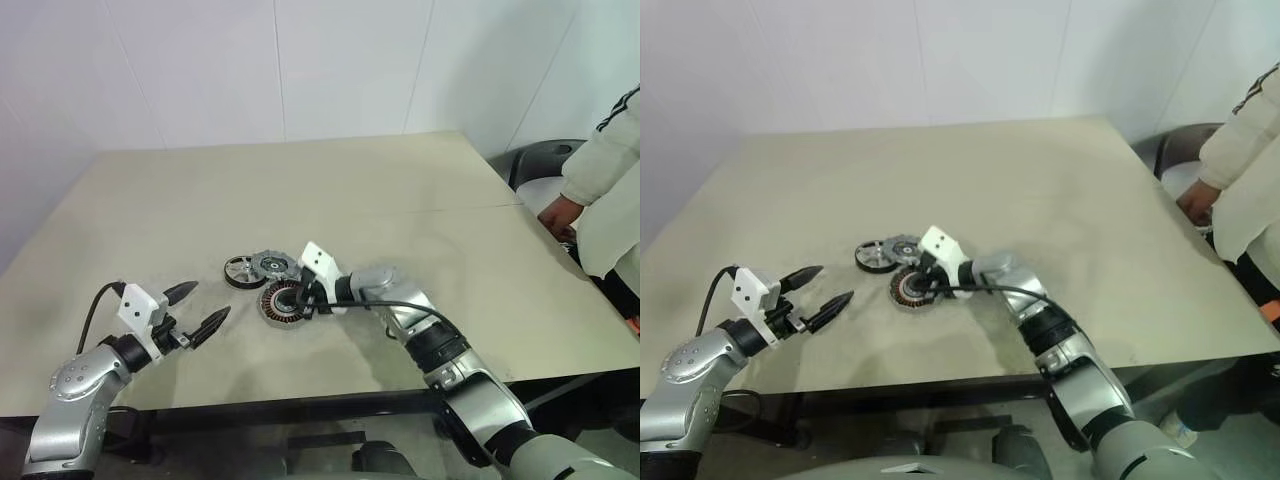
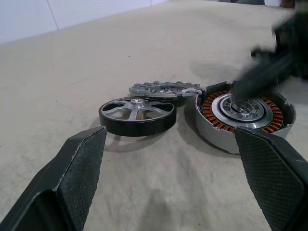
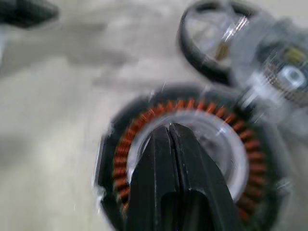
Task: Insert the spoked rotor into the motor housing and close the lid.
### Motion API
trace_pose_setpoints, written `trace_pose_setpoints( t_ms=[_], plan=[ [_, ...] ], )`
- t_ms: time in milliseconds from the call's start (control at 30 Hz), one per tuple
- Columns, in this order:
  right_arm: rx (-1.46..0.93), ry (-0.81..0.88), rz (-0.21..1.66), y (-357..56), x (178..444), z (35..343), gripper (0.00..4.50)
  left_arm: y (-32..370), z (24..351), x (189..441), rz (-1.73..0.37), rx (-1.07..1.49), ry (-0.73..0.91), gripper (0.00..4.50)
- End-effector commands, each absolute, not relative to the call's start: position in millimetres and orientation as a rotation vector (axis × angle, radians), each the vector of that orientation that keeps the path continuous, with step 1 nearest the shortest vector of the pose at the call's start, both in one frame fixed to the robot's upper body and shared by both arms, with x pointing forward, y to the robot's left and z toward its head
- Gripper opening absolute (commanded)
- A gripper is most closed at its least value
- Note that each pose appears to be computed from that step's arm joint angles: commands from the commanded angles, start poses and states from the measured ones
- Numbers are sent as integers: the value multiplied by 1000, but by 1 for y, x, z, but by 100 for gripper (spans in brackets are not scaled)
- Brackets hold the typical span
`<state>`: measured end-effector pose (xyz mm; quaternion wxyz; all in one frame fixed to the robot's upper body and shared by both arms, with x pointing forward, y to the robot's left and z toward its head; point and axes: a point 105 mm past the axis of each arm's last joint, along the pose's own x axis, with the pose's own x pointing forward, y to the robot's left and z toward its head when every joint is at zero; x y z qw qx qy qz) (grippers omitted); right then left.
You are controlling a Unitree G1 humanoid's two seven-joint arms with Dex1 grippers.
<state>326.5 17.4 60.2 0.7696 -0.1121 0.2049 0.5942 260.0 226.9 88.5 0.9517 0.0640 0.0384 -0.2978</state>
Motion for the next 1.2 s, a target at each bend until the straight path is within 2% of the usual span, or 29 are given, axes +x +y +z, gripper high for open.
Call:
trace_pose_setpoints(
  t_ms=[33, 233, 333, 733, 967, 1200],
  plan=[
    [-277, 452, 1266, 18, 330, 56, 4, 230, 97, 260, -598, 152, 37, 450],
    [-81, 317, 1262, 26, 342, 106, 4, 230, 97, 260, -598, 154, 35, 450],
    [-58, 273, 1239, 22, 351, 125, 4, 229, 97, 261, -599, 155, 34, 450],
    [-124, 250, 1270, 14, 346, 132, 4, 232, 97, 263, -582, 147, 45, 450],
    [-199, 245, 1293, -10, 335, 136, 4, 237, 91, 274, -505, 58, 126, 450],
    [-321, 283, 1341, -48, 313, 137, 223, 227, 95, 287, -479, -134, 183, 450]
  ],
)
